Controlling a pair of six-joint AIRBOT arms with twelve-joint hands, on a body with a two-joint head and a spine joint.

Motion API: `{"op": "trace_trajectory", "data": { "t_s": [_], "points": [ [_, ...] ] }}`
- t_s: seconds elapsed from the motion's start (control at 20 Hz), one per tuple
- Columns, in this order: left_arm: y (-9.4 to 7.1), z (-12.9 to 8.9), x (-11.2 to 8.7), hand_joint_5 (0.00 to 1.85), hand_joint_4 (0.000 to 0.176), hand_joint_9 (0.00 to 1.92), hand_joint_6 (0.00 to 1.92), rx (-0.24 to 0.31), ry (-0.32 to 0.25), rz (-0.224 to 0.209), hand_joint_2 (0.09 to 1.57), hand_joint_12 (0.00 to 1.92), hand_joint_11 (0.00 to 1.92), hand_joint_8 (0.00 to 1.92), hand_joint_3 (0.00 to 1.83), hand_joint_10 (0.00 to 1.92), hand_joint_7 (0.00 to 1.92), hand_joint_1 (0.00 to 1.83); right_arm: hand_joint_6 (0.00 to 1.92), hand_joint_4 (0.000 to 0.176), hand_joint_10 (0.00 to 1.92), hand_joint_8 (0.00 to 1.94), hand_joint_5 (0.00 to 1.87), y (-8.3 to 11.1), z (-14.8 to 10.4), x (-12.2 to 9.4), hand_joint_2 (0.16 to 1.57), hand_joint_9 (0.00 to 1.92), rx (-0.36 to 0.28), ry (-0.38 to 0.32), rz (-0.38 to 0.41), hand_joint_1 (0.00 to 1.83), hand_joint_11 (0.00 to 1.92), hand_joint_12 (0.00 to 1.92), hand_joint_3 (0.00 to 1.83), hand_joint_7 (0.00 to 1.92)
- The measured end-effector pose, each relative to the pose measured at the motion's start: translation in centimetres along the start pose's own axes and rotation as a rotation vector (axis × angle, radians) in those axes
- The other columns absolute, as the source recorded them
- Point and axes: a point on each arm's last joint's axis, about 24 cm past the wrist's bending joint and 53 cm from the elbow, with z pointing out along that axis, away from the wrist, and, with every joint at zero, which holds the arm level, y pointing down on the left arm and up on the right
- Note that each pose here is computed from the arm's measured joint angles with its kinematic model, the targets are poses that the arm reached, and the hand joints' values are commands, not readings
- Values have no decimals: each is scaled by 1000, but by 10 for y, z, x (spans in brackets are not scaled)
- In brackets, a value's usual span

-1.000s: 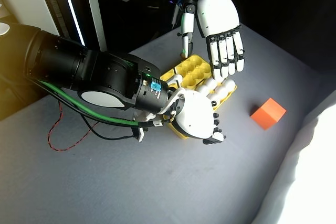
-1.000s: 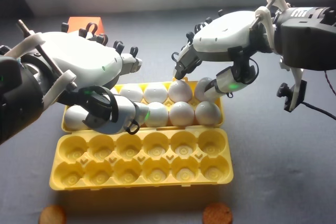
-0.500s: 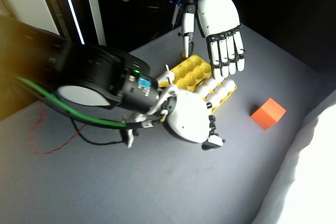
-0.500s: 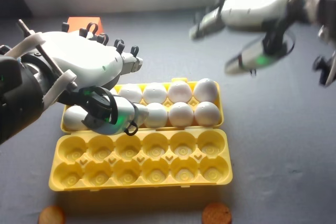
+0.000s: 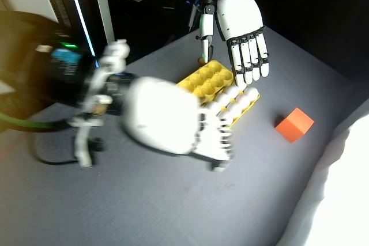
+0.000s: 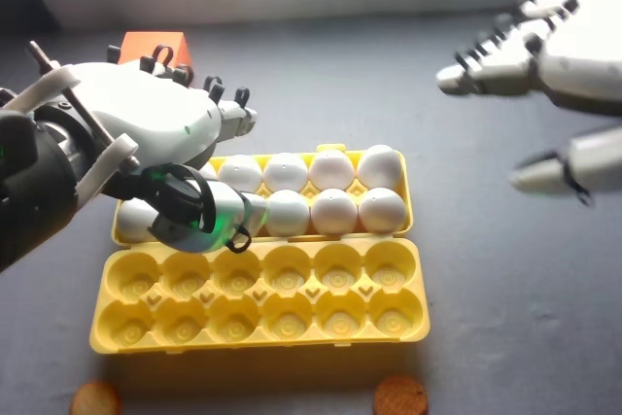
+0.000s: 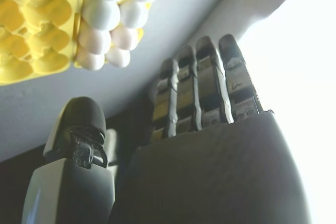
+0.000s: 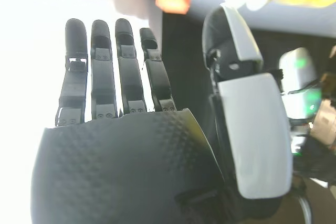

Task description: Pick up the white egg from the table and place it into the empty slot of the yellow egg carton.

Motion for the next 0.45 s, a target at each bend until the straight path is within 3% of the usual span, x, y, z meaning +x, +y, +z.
{"op": "trace_trajectory", "data": {
  "t_s": [0.1, 0.3, 0.45],
  "points": [
    [1, 0, 1, 197, 0, 174, 3, -3, 1, 0, 1371, 187, 0, 5, 2, 6, 212, 164, 9, 0, 46, 9, 187, -4, -9, 10, 1220, 220, 11, 13, -44, 555, 0, 964, 0, 244],
    [3, 1, -1, 180, 0, 170, 0, -5, -1, 0, 1378, 164, 0, 1, 3, 2, 207, 152, 24, 0, 64, 20, 246, -3, -14, 15, 1194, 293, 9, 13, -33, 685, 0, 1115, 0, 296],
    [4, 1, -1, 222, 0, 200, 3, -7, 0, -3, 1354, 273, 0, 3, 0, 4, 238, 227, 4, 0, 73, 16, 245, -4, -14, 25, 1213, 349, 12, 38, -33, 702, 0, 1233, 5, 355]
  ]
}}
